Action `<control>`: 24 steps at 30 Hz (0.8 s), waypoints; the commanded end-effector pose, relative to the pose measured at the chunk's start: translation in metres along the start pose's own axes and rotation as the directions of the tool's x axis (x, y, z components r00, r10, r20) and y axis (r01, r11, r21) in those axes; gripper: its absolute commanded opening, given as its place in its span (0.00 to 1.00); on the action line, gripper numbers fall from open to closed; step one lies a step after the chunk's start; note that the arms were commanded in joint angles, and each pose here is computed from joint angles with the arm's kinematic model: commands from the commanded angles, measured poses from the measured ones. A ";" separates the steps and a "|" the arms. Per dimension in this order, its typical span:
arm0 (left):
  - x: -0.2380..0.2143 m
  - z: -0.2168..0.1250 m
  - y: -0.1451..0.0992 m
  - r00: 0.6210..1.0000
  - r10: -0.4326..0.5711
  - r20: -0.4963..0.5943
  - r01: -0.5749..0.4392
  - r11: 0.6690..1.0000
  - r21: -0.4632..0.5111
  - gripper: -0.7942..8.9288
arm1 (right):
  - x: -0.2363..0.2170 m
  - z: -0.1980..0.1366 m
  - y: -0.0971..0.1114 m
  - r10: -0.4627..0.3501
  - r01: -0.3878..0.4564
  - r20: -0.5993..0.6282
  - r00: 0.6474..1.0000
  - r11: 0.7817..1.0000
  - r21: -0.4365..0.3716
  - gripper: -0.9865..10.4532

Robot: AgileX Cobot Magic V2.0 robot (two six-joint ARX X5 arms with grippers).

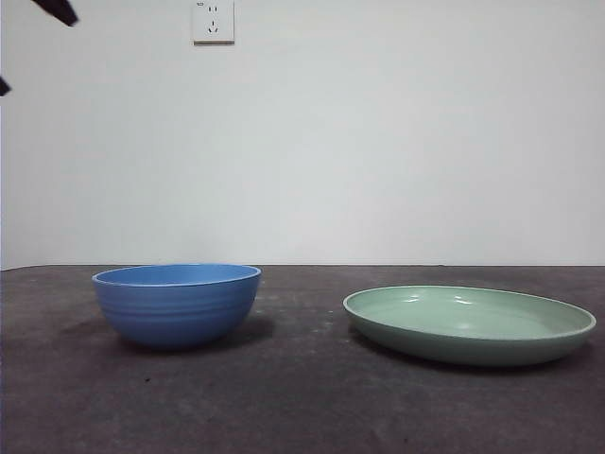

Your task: Pick up the blue bowl, put it on the green plate, put it on desk

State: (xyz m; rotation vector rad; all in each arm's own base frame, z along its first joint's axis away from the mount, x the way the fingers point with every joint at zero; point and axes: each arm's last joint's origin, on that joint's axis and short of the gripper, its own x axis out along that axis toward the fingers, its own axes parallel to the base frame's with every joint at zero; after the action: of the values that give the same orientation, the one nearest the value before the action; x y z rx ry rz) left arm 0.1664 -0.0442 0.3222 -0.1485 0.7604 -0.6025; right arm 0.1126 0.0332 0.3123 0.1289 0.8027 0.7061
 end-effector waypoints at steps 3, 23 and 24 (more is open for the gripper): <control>0.022 0.030 0.001 0.997 0.055 -0.044 -0.055 0.998 0.011 0.56 | -0.003 0.004 0.002 0.003 -0.003 0.016 1.000 1.000 -0.013 0.45; 0.156 0.041 0.048 0.922 0.205 -0.327 -0.214 0.977 0.010 0.56 | -0.003 0.005 0.002 0.003 -0.002 0.024 1.000 1.000 -0.019 0.45; 0.161 0.039 0.050 0.919 0.206 -0.335 -0.215 0.977 0.009 0.56 | -0.003 0.005 0.002 0.003 -0.002 0.025 1.000 1.000 -0.020 0.45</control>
State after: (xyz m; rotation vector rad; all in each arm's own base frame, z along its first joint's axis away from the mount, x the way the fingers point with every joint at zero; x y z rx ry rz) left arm 0.3019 -0.0943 0.2350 0.0066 1.1144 -0.4136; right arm 0.1132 0.0333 0.3128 0.1270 0.7943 0.7067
